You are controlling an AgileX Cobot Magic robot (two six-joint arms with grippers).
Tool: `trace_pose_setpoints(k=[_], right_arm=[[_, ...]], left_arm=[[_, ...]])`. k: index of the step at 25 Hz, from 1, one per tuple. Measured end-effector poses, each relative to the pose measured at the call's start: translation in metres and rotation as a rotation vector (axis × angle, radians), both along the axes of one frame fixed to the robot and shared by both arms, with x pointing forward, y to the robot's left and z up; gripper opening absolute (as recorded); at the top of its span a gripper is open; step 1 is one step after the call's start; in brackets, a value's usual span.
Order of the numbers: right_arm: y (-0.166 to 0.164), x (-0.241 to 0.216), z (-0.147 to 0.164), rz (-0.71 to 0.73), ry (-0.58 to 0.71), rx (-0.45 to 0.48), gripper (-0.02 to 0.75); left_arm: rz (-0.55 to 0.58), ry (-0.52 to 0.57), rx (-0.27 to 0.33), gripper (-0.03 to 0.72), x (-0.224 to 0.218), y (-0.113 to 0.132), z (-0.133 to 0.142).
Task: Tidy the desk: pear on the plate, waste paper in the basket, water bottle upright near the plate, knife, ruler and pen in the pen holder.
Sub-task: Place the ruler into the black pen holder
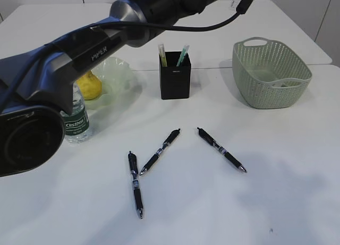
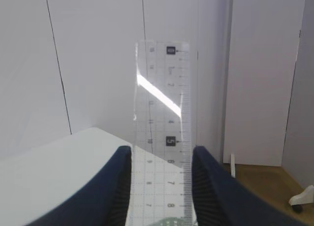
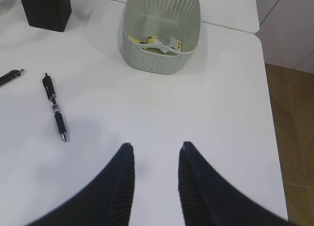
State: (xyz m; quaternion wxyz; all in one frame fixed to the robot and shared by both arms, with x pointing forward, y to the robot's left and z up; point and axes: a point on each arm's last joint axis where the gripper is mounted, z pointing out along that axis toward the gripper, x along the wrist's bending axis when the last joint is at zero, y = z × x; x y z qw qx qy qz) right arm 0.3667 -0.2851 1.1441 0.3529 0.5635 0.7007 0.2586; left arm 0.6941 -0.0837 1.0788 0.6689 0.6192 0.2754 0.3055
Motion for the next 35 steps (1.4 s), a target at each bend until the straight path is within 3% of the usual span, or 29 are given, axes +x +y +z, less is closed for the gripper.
trace_pose_setpoints(k=[7, 19, 30, 35], right_arm=[[0.000, 0.000, 0.000, 0.000, 0.000, 0.000, 0.261], [0.000, 0.000, 0.000, 0.000, 0.000, 0.000, 0.262], [0.000, 0.000, 0.000, 0.000, 0.000, 0.000, 0.261], [0.000, 0.000, 0.000, 0.000, 0.000, 0.000, 0.261]], left_arm=[[0.003, -0.025, -0.030, 0.265, -0.005, -0.005, 0.004], [0.086, -0.092, -0.289, 0.265, -0.011, -0.006, 0.021], [0.144, -0.167, -0.227, 0.265, -0.007, -0.010, 0.000], [0.161, -0.209, -0.156, 0.265, -0.006, -0.011, -0.005]])
